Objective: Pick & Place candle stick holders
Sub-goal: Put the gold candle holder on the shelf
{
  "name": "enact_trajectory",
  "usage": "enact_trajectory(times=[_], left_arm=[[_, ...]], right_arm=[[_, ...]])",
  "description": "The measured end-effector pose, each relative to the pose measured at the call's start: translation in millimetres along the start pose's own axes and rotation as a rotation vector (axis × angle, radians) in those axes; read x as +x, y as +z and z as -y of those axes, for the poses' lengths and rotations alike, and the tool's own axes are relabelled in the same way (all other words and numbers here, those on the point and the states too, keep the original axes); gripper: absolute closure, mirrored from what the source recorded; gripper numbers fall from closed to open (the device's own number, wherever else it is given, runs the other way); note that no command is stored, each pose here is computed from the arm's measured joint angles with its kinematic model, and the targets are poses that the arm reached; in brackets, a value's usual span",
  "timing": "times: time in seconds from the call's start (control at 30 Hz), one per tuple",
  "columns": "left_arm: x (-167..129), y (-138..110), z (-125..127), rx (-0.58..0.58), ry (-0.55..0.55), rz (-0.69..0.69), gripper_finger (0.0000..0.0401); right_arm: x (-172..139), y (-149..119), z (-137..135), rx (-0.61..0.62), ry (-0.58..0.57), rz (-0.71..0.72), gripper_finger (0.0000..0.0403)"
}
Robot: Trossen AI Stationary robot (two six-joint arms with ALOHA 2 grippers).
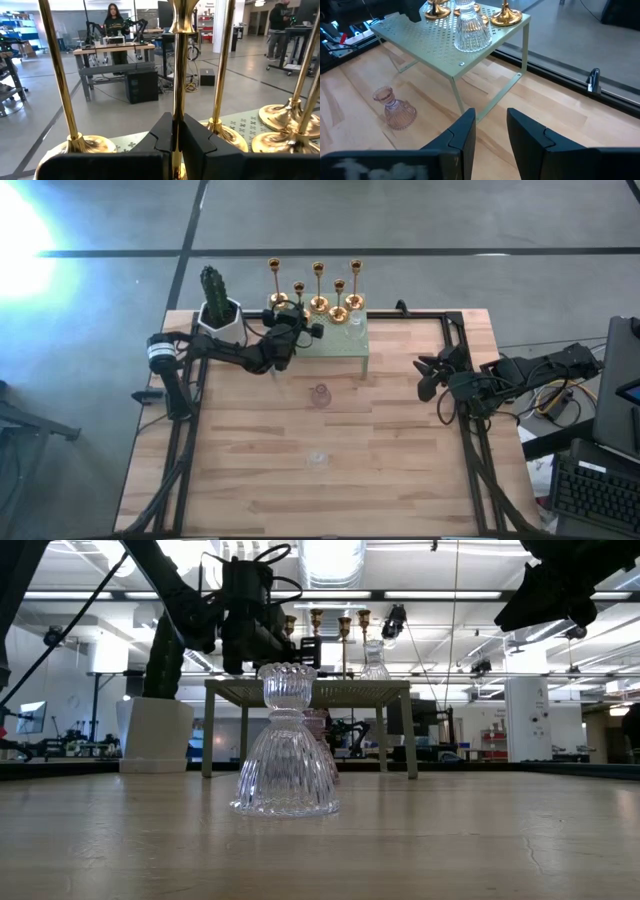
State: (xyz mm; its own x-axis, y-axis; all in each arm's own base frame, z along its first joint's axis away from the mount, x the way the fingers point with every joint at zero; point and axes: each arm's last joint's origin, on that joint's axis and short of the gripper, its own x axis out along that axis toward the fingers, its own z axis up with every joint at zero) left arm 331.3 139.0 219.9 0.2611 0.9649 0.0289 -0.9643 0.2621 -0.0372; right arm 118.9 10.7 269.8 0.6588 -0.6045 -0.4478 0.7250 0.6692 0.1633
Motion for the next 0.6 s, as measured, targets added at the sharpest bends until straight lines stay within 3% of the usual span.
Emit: enact_trajectory(times=[0.4,0.6], left_arm=[[3.3,-0.8,-2.3,-0.001,-0.002,-0.004,0.0381],[3.7,-4.5,-2.8,0.003,-0.002,-0.019,0.0355]], right_arm=[[0.0,0.0,0.0,0.0,0.0,0.0,0.0317],[0.0,0.0,-0.1,-0.002,0.001,-0.001,0.0321]])
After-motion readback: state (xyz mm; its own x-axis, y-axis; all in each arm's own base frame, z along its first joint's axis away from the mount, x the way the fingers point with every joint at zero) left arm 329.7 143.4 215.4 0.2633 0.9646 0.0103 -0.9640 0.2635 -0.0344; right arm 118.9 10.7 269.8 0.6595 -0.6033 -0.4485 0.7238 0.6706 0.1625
